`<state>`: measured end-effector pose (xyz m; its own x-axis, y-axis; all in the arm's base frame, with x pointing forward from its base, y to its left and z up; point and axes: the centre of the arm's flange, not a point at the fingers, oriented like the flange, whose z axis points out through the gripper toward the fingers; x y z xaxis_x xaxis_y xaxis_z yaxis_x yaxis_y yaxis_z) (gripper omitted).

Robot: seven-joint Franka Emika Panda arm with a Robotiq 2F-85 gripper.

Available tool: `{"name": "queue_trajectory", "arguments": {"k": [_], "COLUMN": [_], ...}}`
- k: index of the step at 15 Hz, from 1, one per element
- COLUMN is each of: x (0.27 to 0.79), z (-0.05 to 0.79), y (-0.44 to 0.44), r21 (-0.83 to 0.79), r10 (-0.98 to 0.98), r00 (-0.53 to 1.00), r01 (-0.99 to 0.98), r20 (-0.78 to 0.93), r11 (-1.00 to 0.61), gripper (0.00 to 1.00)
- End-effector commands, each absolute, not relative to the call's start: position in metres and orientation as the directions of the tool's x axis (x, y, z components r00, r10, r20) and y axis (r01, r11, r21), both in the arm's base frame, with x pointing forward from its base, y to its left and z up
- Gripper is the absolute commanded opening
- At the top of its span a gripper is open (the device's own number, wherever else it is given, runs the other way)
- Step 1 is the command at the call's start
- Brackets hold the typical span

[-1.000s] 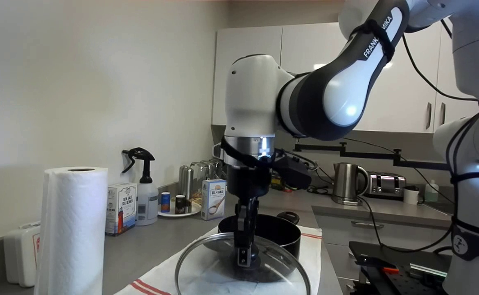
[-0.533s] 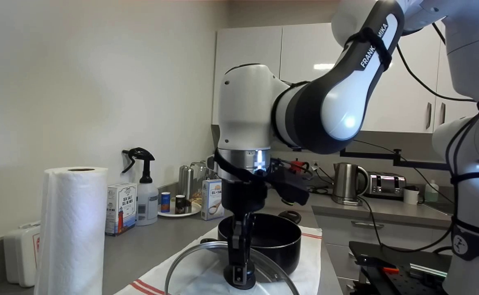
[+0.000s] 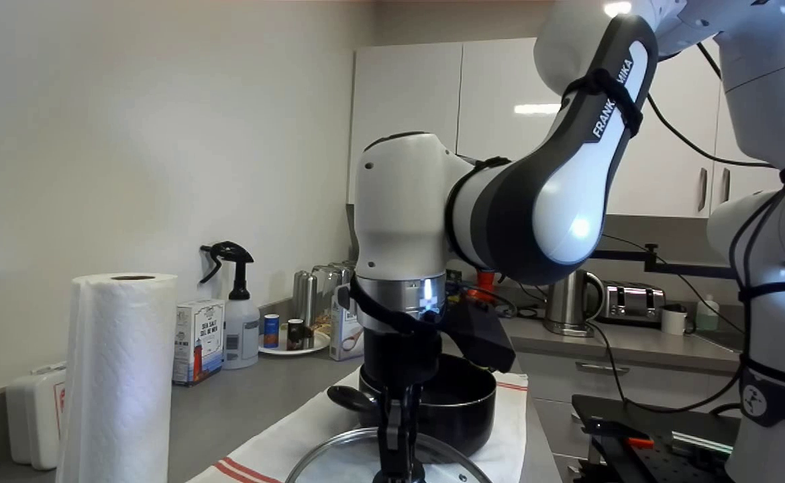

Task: Remove the lid from the pot

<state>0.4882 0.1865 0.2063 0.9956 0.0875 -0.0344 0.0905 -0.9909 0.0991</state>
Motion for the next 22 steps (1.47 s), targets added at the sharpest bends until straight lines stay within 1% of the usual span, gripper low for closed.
{"name": "queue_trajectory", "arguments": {"k": [1,8,21,22], "x": [0.496,0.513,0.522,0.521], "z": [0.199,0.174,0.153,0.155], "y": [0.185,0.161,0.149,0.148], "r21": [0.093,0.073,0.002,0.002], "r10": [0.077,0.039,0.021,0.018], "r00": [0.997,0.999,0.999,1.0], "r01": [0.078,0.038,0.021,0.018], "r20": [-0.012,0.017,-0.029,-0.025], "r11": [-0.993,-0.997,-1.0,-1.0], "gripper": [0.25,0.25,0.25,0.75]}}
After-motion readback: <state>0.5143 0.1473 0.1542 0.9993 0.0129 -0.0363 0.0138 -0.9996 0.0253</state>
